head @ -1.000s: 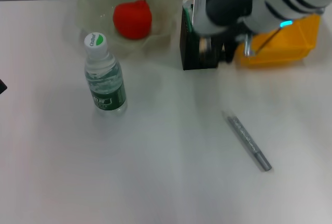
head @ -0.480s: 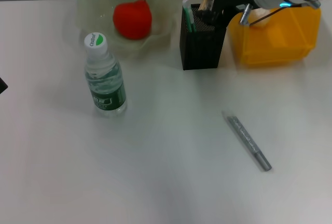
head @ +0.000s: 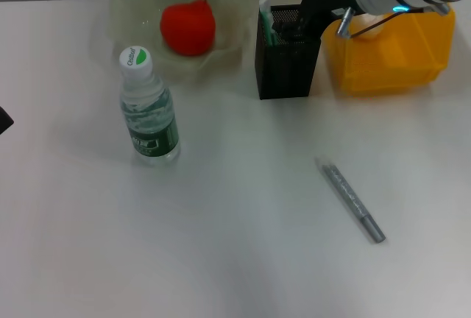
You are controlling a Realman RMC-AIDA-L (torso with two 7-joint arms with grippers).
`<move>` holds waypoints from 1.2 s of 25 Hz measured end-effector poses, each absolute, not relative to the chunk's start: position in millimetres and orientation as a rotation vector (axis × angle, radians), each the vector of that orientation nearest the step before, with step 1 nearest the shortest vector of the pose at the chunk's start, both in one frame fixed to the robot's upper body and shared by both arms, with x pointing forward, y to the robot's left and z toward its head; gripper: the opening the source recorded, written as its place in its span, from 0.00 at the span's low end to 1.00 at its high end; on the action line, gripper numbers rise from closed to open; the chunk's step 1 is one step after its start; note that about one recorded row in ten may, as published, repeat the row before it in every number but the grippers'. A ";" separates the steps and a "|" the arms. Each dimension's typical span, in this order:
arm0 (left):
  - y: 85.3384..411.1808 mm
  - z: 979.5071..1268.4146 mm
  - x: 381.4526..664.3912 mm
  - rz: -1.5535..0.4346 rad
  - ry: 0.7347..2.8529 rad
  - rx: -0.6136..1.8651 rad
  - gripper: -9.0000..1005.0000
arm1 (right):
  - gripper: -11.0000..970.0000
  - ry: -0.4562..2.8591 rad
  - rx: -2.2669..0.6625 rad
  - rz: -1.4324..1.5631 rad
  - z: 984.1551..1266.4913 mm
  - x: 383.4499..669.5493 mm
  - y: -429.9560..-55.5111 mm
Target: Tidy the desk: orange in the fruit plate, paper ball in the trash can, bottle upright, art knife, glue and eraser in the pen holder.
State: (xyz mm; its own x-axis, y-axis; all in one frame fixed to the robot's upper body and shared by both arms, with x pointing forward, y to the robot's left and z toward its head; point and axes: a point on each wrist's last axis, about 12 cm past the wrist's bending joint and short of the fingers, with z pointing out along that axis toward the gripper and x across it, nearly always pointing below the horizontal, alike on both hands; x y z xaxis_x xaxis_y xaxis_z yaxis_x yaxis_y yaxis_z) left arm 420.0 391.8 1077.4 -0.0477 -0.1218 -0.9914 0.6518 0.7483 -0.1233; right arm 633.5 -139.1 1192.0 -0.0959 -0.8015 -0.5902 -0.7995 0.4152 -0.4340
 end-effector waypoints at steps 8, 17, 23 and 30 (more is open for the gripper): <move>395.7 1078.3 415.3 -0.658 1.500 0.456 0.81 | 0.73 1.992 -1.328 0.093 1215.3 613.4 -136.5; 400.5 1085.7 414.4 -0.637 1.468 0.530 0.81 | 0.73 2.391 -1.144 0.070 1244.8 575.9 -143.1; 405.6 1093.8 416.5 -0.632 1.453 0.586 0.81 | 0.73 2.658 -1.090 0.095 1221.5 565.4 -147.5; 405.5 1093.4 417.5 -0.625 1.470 0.629 0.81 | 0.73 2.847 -1.024 0.173 1180.1 567.8 -155.6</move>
State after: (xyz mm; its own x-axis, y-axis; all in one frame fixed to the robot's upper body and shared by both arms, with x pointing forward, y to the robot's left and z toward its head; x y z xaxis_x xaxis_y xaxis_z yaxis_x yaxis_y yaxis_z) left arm 417.5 405.5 1093.4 0.0079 -0.0009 -1.0000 0.7197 0.6942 0.0051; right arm 567.8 -155.6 1180.1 -0.7662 -0.6267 -0.1421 -0.6394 0.7657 0.0698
